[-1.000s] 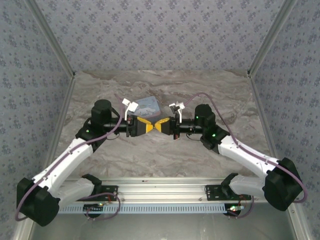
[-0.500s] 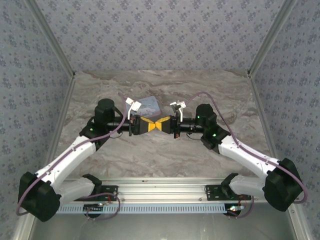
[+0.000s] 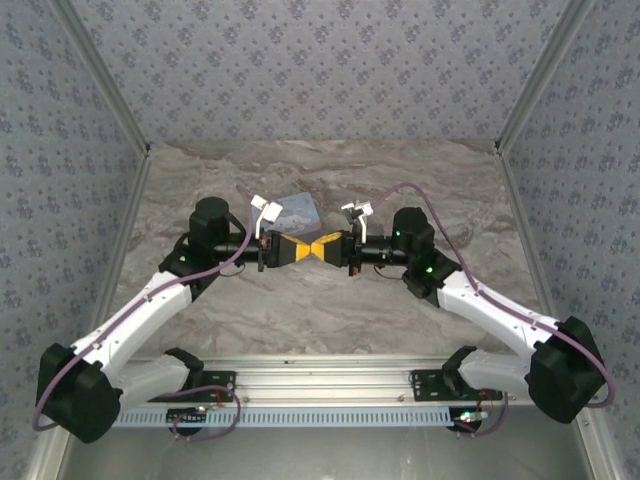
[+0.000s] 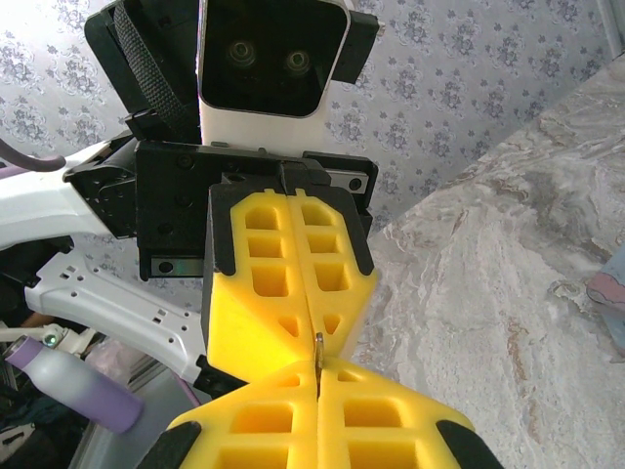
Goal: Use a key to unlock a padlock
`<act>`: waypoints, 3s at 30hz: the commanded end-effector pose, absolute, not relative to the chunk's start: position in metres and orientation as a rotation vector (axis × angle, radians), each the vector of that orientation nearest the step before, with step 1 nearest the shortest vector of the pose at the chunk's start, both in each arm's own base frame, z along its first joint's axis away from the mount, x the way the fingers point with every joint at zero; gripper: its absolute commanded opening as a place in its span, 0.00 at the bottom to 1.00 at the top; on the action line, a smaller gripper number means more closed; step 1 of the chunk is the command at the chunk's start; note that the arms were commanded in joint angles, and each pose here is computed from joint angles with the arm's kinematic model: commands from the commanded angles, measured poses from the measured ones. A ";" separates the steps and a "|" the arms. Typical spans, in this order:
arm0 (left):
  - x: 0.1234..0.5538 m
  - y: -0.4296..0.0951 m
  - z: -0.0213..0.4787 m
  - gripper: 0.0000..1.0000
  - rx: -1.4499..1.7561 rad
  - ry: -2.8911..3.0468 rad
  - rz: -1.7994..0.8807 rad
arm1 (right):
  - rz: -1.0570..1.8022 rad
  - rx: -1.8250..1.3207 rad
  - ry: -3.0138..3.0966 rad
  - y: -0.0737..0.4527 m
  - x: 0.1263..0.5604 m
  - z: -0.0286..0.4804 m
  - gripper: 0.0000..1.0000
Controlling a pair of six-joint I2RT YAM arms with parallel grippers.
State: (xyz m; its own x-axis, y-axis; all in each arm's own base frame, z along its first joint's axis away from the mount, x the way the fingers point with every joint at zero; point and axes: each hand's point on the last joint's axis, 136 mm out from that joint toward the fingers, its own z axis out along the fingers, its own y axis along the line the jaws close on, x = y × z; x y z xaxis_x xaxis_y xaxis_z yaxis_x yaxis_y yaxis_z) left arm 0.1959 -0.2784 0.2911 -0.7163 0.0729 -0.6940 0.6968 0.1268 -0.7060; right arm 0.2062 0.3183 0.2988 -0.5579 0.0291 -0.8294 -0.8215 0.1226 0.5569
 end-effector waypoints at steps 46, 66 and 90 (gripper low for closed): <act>0.188 -0.280 0.295 0.00 0.830 1.913 -1.562 | 1.437 -0.674 1.789 0.310 0.221 0.308 0.44; 0.178 -0.279 0.298 0.00 0.891 1.890 -1.603 | 1.528 -0.657 1.883 0.320 0.219 0.304 0.27; 0.196 -0.271 0.324 0.44 0.622 1.765 -1.609 | 1.451 -0.697 1.782 0.308 0.217 0.325 0.00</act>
